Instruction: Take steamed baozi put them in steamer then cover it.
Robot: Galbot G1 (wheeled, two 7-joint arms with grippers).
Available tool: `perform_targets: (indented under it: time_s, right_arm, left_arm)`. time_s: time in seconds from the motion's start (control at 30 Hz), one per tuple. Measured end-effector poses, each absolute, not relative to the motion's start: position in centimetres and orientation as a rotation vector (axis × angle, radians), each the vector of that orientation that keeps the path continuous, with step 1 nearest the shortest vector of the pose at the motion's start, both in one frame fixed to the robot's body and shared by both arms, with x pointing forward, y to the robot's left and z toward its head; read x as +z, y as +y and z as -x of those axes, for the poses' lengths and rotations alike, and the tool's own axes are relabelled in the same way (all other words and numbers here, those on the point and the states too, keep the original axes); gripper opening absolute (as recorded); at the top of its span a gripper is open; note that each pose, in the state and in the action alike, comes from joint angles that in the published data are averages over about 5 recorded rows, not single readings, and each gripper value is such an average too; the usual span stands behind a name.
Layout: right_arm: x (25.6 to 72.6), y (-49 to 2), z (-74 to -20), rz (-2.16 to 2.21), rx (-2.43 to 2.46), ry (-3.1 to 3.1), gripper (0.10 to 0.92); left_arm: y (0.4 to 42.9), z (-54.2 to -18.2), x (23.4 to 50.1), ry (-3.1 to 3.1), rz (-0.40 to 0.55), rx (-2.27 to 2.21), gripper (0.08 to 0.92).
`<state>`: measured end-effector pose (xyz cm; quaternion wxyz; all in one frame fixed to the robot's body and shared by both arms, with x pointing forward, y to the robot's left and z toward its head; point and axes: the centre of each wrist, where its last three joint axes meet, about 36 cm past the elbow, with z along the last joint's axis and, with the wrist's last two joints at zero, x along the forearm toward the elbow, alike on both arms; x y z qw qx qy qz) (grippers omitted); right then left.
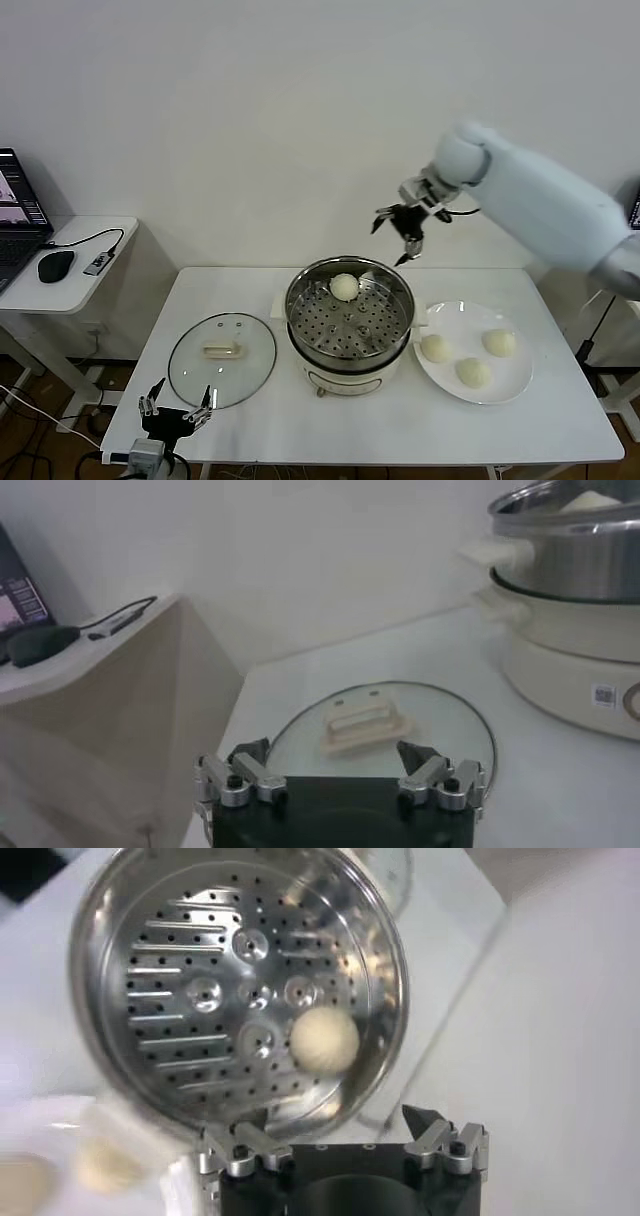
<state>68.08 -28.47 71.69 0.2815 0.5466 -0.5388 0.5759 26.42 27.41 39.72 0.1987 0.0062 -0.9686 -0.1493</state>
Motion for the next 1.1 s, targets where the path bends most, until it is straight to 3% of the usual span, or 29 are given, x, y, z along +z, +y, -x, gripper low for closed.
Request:
perform_targets:
  time_s: [0.4, 1.1]
  right_arm:
    - [68.0, -34.6, -63.0, -1.234, 1.334, -1.475, 0.823]
    - [54.8, -35.0, -60.6, -1.222, 1.252, -1.403, 0.823]
  left_arm:
    - [27.0, -26.2, 41.0, -2.729, 0.001, -0.416, 0.823]
    - [27.1, -26.4, 39.8, -2.697, -0.001, -0.422, 0.823]
